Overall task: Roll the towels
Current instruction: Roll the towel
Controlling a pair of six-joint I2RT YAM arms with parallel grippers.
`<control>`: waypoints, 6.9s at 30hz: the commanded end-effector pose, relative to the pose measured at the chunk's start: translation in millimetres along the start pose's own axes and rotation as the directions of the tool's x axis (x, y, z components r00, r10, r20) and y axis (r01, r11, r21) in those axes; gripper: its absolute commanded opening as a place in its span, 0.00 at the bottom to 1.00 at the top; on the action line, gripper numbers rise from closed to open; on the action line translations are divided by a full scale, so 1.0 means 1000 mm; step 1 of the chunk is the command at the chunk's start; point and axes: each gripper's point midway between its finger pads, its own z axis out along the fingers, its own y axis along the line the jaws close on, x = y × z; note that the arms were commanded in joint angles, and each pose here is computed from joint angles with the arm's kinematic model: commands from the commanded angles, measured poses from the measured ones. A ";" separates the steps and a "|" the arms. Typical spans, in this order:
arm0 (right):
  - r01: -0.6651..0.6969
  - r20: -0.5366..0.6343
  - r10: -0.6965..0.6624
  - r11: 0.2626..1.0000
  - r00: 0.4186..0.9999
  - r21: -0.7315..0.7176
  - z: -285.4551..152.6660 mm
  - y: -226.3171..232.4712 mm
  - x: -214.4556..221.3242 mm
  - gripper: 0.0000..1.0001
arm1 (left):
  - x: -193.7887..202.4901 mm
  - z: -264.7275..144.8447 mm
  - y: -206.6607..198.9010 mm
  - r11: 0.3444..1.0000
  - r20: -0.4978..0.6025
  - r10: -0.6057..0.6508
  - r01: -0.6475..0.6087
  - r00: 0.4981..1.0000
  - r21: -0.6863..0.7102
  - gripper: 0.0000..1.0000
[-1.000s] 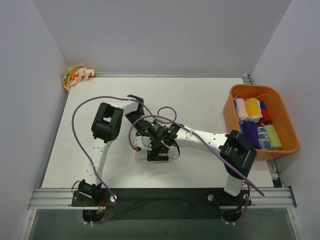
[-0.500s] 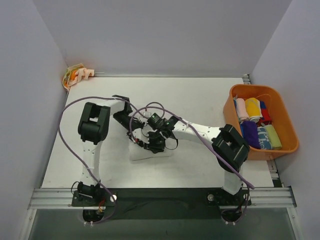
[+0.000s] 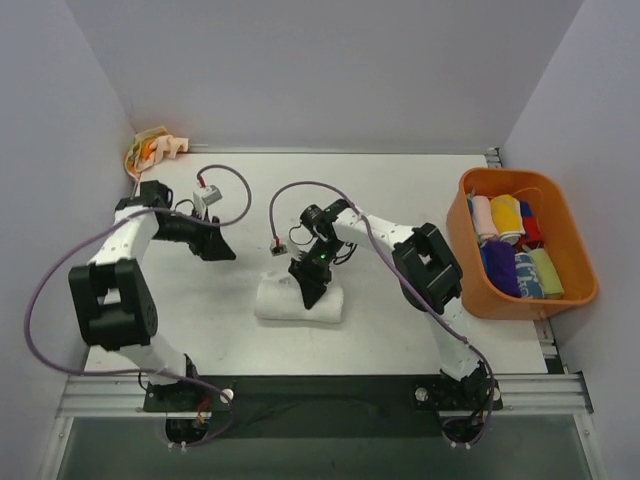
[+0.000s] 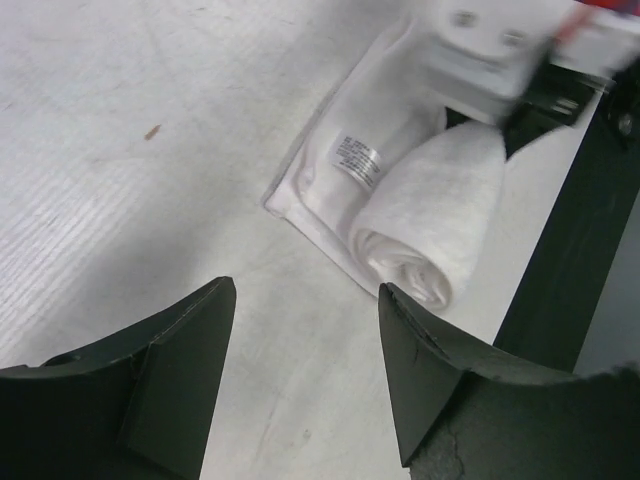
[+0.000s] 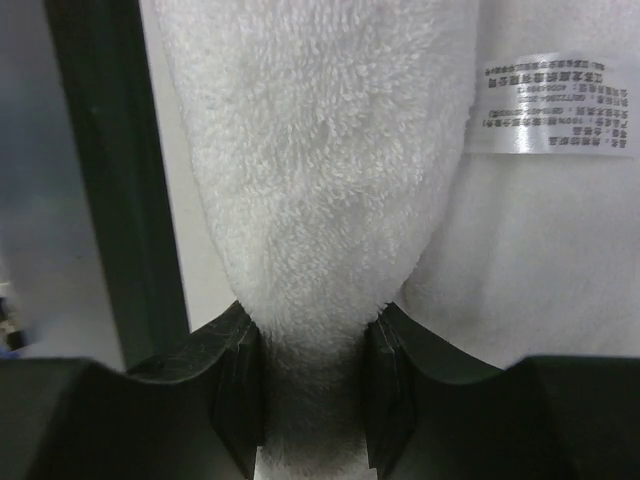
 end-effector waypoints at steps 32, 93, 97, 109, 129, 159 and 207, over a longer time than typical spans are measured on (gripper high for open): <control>-0.470 -0.110 0.461 0.820 0.881 -0.326 0.009 -0.007 0.034 0.09 | 0.141 0.135 -0.095 0.567 -0.418 0.803 -0.760 0.425 0.317 0.32; 0.509 -0.334 -0.384 0.649 0.861 0.566 -0.019 -0.028 0.025 0.58 | 0.118 0.146 -0.046 0.863 -0.705 0.219 0.203 0.674 0.462 0.31; 0.419 -0.253 -0.335 0.746 0.908 0.517 -0.020 -0.024 0.032 0.48 | 0.087 0.136 -0.043 0.882 -0.618 0.122 0.201 0.777 0.426 0.48; 0.235 -0.152 -0.184 0.857 0.971 0.459 -0.020 -0.022 0.032 0.48 | 0.067 0.099 -0.044 0.877 -0.438 -0.180 0.346 0.881 0.335 0.97; 0.155 -0.167 -0.090 0.886 0.982 0.438 -0.015 -0.031 0.043 0.47 | 0.067 0.041 0.016 0.840 -0.131 -0.505 0.520 0.853 0.153 0.97; 0.072 -0.125 -0.021 0.905 0.992 0.419 -0.019 -0.046 0.031 0.50 | 0.028 0.105 -0.031 0.865 0.058 -0.477 0.457 0.877 0.205 0.97; 0.172 -0.192 -0.084 0.843 0.978 0.510 -0.054 -0.055 0.019 0.89 | 0.046 0.126 -0.036 0.780 -0.002 -0.594 0.577 0.804 0.244 0.00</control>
